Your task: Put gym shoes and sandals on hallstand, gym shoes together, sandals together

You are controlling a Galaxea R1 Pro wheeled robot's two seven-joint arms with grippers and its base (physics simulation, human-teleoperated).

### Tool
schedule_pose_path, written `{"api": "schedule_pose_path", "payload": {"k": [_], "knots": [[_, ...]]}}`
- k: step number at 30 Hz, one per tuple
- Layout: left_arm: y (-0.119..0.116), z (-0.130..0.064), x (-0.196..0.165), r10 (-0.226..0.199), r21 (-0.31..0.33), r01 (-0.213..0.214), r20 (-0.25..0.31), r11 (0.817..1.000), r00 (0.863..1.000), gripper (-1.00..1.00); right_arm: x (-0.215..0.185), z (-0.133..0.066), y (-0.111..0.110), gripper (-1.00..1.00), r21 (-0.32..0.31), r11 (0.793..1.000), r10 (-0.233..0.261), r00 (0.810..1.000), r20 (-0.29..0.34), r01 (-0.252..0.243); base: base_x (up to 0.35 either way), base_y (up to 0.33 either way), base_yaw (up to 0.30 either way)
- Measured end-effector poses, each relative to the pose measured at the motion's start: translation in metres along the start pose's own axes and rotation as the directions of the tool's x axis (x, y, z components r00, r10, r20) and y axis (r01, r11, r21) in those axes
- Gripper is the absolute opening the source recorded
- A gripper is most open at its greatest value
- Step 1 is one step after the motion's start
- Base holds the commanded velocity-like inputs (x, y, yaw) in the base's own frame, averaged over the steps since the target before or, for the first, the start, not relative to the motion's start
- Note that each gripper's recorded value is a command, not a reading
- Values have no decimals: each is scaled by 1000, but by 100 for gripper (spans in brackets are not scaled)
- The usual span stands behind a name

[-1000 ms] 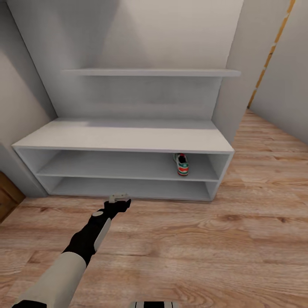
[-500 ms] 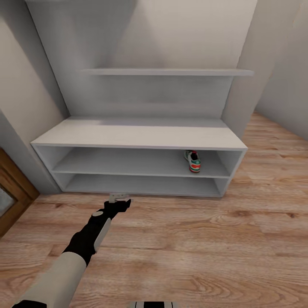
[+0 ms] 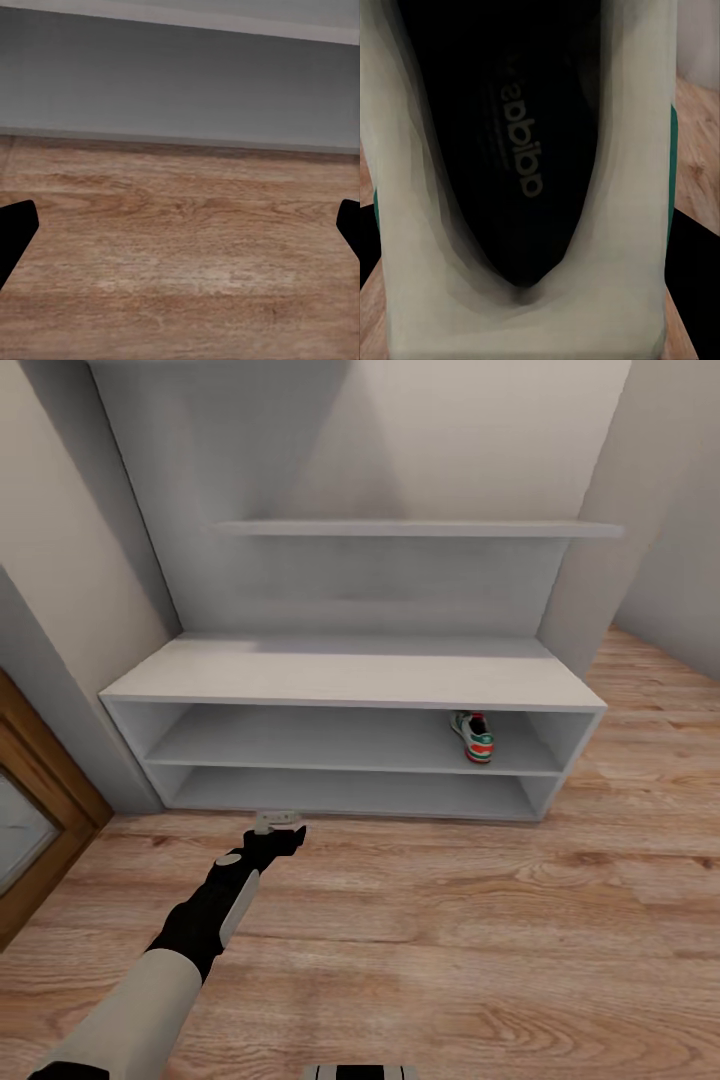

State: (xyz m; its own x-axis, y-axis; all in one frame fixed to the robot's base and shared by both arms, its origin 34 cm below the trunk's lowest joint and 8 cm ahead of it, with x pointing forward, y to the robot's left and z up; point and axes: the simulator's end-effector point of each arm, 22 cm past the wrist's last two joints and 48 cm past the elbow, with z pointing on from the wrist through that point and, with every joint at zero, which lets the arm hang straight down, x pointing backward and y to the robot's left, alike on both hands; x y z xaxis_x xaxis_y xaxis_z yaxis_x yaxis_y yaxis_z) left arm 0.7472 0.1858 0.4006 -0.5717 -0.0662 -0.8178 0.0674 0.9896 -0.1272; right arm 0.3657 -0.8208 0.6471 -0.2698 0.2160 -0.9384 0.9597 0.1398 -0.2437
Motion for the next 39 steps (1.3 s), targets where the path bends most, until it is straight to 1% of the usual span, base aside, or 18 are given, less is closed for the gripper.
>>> {"api": "schedule_pose_path", "payload": {"k": [5,7,8,9,10,12,13,15,20,22,24,25,28,29,30,35,37,39], "knots": [[-20,-1,1,0,90,0,2,996,1000,100,0,0,1,-100,-2,1000,-1,1000,0,1,0,5,0],[-65,-11,-1,4,305,-8,15,952,1000,100,0,0,2,-100,-3,1000,-2,1000,-1,2,0,0,0],[-88,-21,-5,7,420,-23,39,907,999,100,0,0,2,-100,-3,1000,-2,1000,-1,2,0,0,0],[-127,-54,-16,19,638,-97,128,764,992,100,0,0,2,-100,-3,1000,-2,1000,0,2,0,0,0],[-147,-81,-15,23,752,-142,167,644,986,100,0,0,2,-100,-3,1000,-3,1000,-1,3,0,0,0],[-165,-115,-9,27,852,-181,192,491,981,100,1,0,2,-100,-3,1000,-3,1000,-1,3,0,0,0],[-168,-122,-7,28,870,-187,197,456,980,100,1,0,2,-100,-3,1000,-4,1000,-2,4,0,0,0],[-171,-131,-5,29,889,-195,201,415,979,100,2,0,3,-100,-5,1000,-4,1000,-5,4,0,0,0],[-172,-136,-4,28,897,-198,204,394,979,100,19,-5,24,-100,-46,999,-7,1000,-30,6,0,0,0],[-172,-136,-4,28,898,-198,203,393,979,100,50,-32,91,-100,-167,985,-59,996,-63,47,0,0,0],[-172,-136,-4,29,898,-199,203,392,979,100,62,-68,165,-100,-306,946,-125,991,-43,106,0,0,0],[-172,-137,-4,31,899,-200,204,391,978,100,72,-90,204,-100,-377,915,-169,985,-30,146,0,0,0],[-169,-136,-4,35,897,-203,206,394,978,100,84,-134,268,-100,-496,842,-236,972,16,213,0,0,0],[-166,-136,-4,39,895,-204,206,397,978,100,88,-156,293,-100,-536,803,-278,959,52,262,0,0,0],[-161,-135,-3,45,893,-207,206,401,978,100,87,-200,339,-100,-618,722,-301,945,125,312,0,0,0],[-154,-134,-3,54,889,-212,208,407,977,100,107,-288,402,-100,-731,577,-329,923,201,365,0,0,0],[-154,-135,-3,54,889,-212,209,407,977,100,122,-306,413,-100,-752,542,-353,913,202,376,0,0,0],[-154,-135,-3,55,888,-213,209,407,976,100,158,-322,421,-100,-784,490,-428,889,165,381,0,0,0]]}}
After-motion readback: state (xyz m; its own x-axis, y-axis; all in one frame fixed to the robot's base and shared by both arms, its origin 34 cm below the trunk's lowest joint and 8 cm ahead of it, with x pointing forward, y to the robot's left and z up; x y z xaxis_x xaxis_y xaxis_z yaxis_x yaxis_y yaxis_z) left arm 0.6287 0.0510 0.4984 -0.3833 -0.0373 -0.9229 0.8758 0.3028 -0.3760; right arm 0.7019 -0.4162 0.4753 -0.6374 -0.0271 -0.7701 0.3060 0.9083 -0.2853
